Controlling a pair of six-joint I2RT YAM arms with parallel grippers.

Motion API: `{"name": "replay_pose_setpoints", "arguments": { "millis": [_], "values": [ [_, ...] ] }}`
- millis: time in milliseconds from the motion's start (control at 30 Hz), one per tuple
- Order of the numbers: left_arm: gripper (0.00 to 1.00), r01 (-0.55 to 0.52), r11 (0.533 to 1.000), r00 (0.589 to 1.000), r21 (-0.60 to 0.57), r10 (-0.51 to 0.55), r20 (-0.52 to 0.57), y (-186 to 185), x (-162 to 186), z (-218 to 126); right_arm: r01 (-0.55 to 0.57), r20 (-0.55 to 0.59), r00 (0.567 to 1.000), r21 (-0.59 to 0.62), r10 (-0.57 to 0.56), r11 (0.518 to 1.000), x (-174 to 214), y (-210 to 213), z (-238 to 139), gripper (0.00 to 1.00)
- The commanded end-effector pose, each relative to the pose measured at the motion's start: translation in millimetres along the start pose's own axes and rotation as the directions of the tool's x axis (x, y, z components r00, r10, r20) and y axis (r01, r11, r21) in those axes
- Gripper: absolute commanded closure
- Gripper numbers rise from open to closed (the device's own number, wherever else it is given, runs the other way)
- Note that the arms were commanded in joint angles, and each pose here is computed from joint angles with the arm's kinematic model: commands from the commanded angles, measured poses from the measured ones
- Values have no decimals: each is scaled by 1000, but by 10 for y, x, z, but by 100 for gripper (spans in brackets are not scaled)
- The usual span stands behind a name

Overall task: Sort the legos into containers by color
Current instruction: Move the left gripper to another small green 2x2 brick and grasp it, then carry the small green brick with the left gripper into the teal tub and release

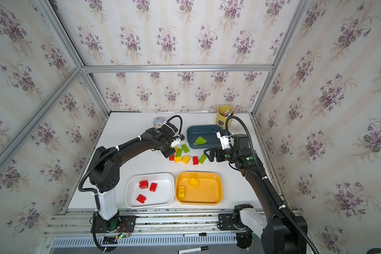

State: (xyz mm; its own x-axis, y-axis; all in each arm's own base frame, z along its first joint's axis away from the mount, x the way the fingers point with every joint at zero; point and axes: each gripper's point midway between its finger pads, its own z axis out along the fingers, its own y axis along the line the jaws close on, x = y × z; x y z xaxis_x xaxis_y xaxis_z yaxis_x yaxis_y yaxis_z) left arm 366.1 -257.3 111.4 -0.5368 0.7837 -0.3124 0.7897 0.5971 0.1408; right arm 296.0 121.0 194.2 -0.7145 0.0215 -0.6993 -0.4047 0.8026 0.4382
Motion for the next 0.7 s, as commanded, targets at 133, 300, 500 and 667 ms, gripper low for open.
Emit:
{"name": "replay_pose_setpoints", "arguments": {
  "millis": [133,300,500,667],
  "values": [
    [67,218,959,958,180,-246,150,-105,-666,-361,6,51,999,-2,-6,1000,-162,22,-10,0],
    [68,335,908,893,254,-392,224,-42,-1226,-372,15,99,995,101,-25,995,-250,-129,-72,0],
    [68,420,863,833,281,-489,258,27,-1638,-110,32,106,993,145,-47,989,-291,-173,-127,0],
    [68,495,831,790,254,-552,265,123,-1721,178,33,104,993,143,-48,989,-286,-175,-114,0]
  ]
}}
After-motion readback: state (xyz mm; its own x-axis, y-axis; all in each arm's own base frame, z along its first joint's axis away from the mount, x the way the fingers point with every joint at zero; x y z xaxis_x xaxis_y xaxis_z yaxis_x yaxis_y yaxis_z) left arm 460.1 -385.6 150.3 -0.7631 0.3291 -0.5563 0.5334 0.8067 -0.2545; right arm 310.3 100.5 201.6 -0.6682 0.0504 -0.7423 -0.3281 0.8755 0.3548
